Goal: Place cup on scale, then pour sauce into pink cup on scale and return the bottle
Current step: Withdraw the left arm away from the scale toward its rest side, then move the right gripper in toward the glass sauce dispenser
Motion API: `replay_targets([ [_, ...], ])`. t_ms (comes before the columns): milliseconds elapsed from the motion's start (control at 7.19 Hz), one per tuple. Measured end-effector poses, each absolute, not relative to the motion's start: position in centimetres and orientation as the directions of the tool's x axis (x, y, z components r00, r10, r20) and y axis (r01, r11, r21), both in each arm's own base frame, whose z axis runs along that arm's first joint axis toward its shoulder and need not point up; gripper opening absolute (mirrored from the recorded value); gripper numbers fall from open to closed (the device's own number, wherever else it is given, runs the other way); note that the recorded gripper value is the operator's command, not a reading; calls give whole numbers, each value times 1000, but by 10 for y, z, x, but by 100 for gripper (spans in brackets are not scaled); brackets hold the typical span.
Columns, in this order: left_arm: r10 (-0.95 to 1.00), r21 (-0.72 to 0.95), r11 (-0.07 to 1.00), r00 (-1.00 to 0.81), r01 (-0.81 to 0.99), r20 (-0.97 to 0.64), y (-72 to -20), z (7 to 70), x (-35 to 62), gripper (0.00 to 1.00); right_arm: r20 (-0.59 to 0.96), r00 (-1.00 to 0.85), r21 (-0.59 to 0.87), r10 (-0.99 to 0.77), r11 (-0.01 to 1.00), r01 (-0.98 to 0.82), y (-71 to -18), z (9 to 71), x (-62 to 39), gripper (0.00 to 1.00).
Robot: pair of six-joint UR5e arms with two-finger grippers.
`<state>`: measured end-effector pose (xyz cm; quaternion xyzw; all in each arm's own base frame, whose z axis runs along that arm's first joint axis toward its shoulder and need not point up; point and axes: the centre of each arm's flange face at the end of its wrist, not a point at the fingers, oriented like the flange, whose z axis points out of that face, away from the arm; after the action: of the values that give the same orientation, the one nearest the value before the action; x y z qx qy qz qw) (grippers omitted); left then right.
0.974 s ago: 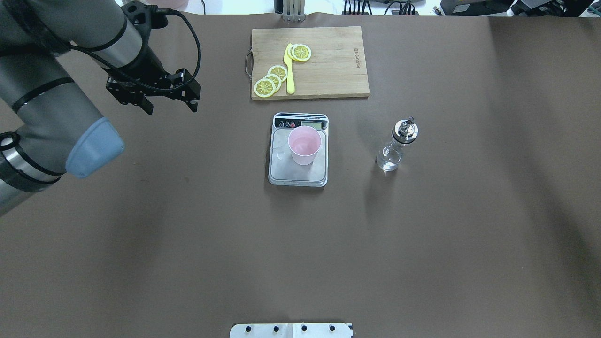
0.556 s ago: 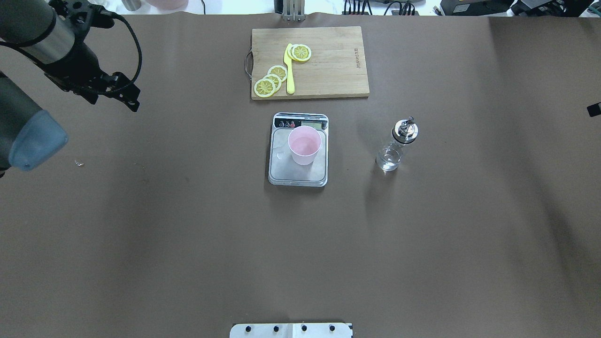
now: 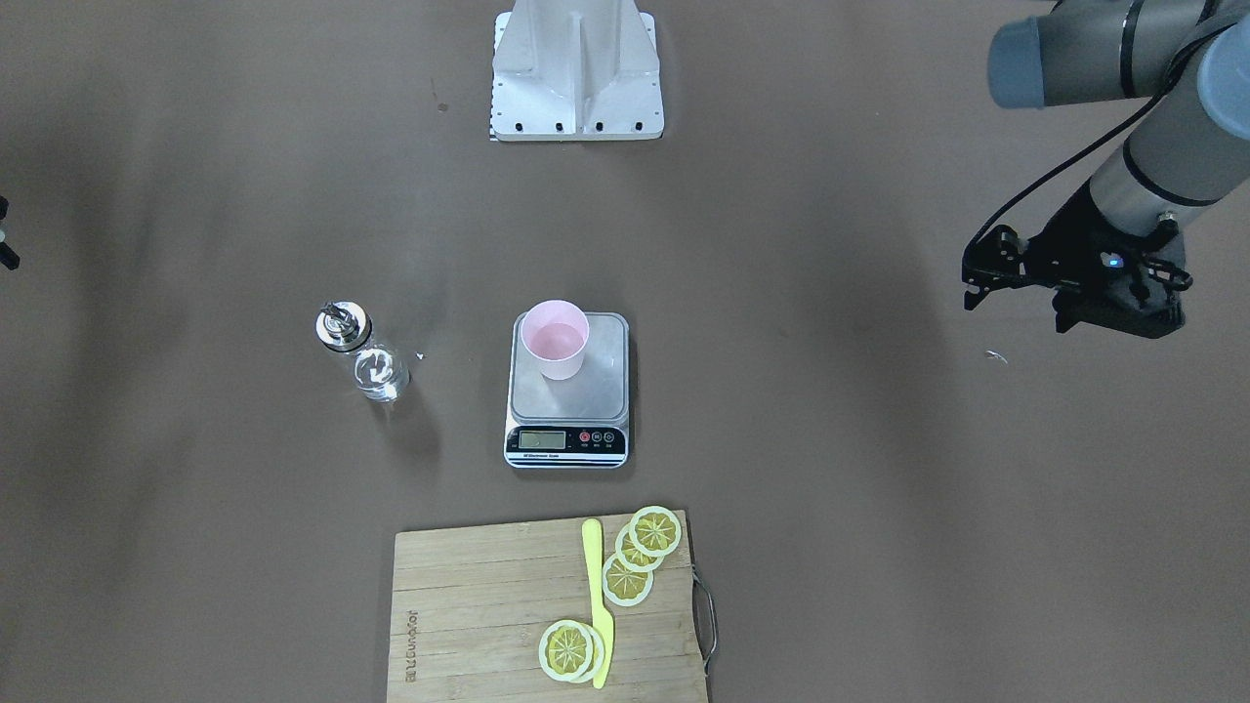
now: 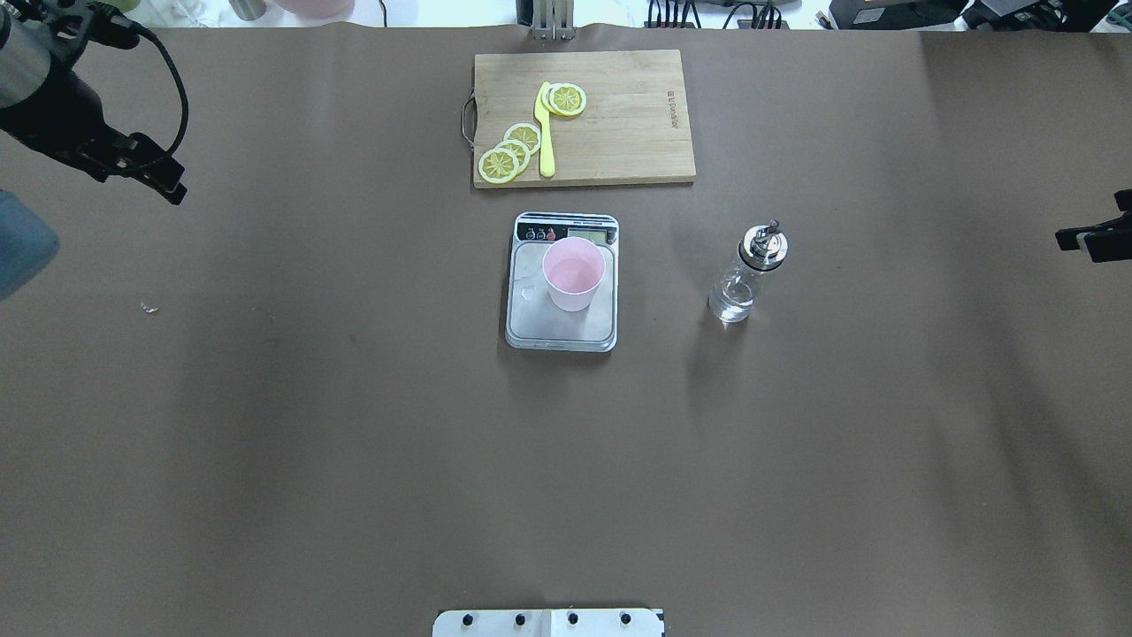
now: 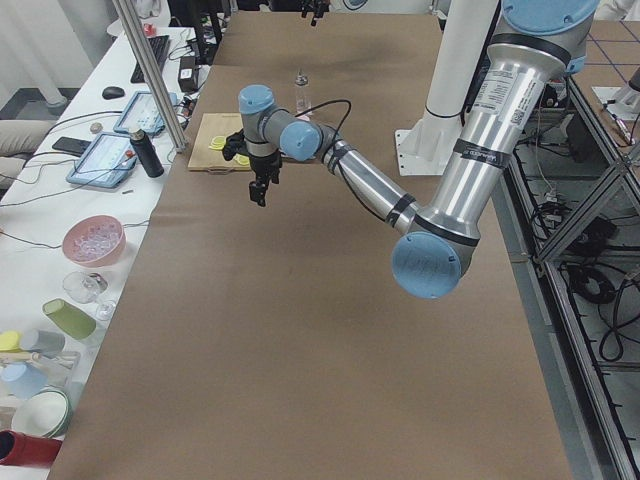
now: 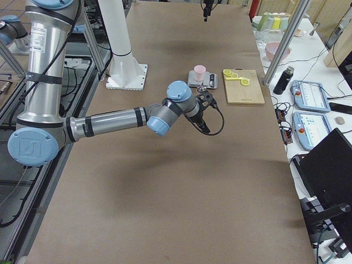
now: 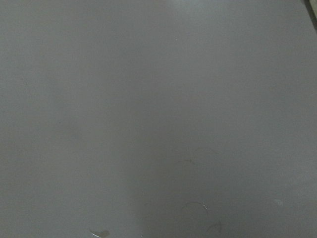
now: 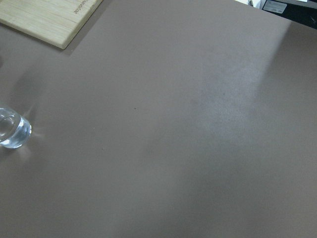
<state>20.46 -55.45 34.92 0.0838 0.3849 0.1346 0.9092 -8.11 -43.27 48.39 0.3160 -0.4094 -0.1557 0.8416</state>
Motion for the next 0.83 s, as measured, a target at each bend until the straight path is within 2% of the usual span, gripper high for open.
replay_targets([
  [278, 309, 254, 950, 669, -183, -675, -554, 353, 203, 98, 597, 590, 698, -544, 714, -48, -407, 488, -97, 100],
  [834, 304, 245, 952, 673, -184, -675, -552, 359, 202, 98, 685, 496, 683, -533, 707, -183, -381, 465, -172, 100],
])
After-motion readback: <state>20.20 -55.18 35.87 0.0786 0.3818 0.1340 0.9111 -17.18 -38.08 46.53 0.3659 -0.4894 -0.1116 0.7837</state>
